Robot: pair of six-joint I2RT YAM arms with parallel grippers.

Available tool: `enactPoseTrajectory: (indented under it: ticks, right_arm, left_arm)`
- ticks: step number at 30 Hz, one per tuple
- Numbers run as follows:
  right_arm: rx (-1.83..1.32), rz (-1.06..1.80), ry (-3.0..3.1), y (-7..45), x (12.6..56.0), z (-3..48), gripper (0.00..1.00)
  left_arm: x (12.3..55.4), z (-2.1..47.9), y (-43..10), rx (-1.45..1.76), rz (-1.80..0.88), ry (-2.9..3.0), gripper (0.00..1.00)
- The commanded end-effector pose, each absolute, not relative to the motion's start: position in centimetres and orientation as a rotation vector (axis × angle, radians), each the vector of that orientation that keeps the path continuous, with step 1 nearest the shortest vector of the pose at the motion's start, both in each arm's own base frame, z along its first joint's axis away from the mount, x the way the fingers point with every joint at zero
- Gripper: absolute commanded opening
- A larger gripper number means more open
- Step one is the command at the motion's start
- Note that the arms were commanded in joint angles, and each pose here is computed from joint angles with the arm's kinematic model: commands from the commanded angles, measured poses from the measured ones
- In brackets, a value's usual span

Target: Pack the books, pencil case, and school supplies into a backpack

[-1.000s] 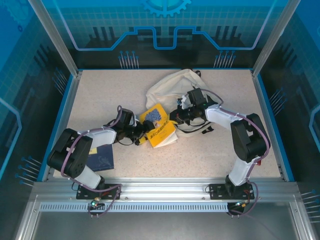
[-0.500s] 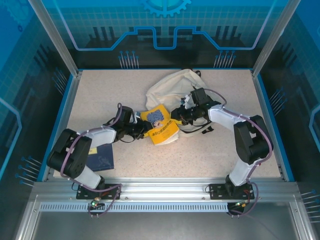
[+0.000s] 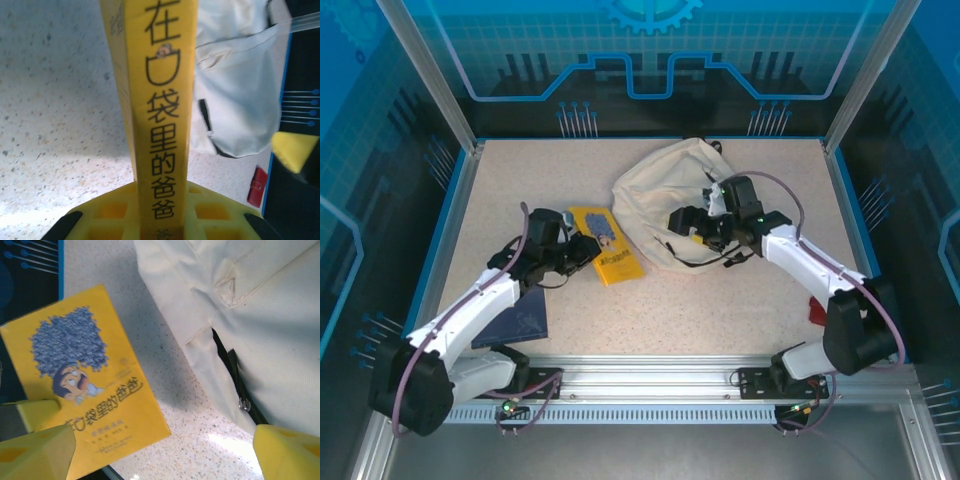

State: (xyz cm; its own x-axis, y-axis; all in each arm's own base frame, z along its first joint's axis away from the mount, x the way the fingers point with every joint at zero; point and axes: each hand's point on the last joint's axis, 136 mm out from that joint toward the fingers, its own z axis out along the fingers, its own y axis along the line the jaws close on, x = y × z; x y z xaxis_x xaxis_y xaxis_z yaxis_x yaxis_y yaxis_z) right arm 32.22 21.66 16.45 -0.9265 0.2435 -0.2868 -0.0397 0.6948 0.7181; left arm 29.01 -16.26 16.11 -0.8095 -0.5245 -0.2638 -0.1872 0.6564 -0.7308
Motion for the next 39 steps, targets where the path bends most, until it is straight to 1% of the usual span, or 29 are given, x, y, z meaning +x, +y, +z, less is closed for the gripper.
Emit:
enactPoseTrajectory:
  ticks: [1,6,12,16,22,25,30,39]
  right_arm:
    - [0.251,1.208,2.424,21.7,32.4,18.4,0.95]
    - [0.366,1.488,2.233,23.1,32.0,21.5,0.96]
    - [0.425,1.66,2.024,24.3,31.8,25.3,0.99]
    - [0.462,1.765,1.893,24.7,31.9,27.7,1.0]
    - [0.475,1.805,1.807,25.4,32.5,30.3,1.0]
    - [0.484,1.826,1.767,25.6,33.3,31.3,0.98]
    - [0.535,1.851,1.718,25.8,34.6,31.8,0.86]
    - [0.617,1.91,1.632,26.0,36.5,31.8,0.56]
  left_arm:
    - [31.5,23.1,-16.6,-0.452,-1.062,2.192,0.12]
    - [34.5,28.6,-18.4,-0.464,-1.254,1.971,0.1]
    - [37.3,33.5,-21.5,-0.461,-1.384,1.839,0.1]
    - [38.5,34.9,-22.9,-0.512,-1.458,1.788,0.1]
    - [39.0,36.2,-24.2,-0.541,-1.568,1.72,0.11]
    - [38.8,36.4,-24.7,-0.545,-1.6,1.712,0.11]
    - [38.6,36.1,-24.9,-0.569,-1.644,1.702,0.11]
    - [38.3,35.7,-25.3,-0.575,-1.668,1.714,0.11]
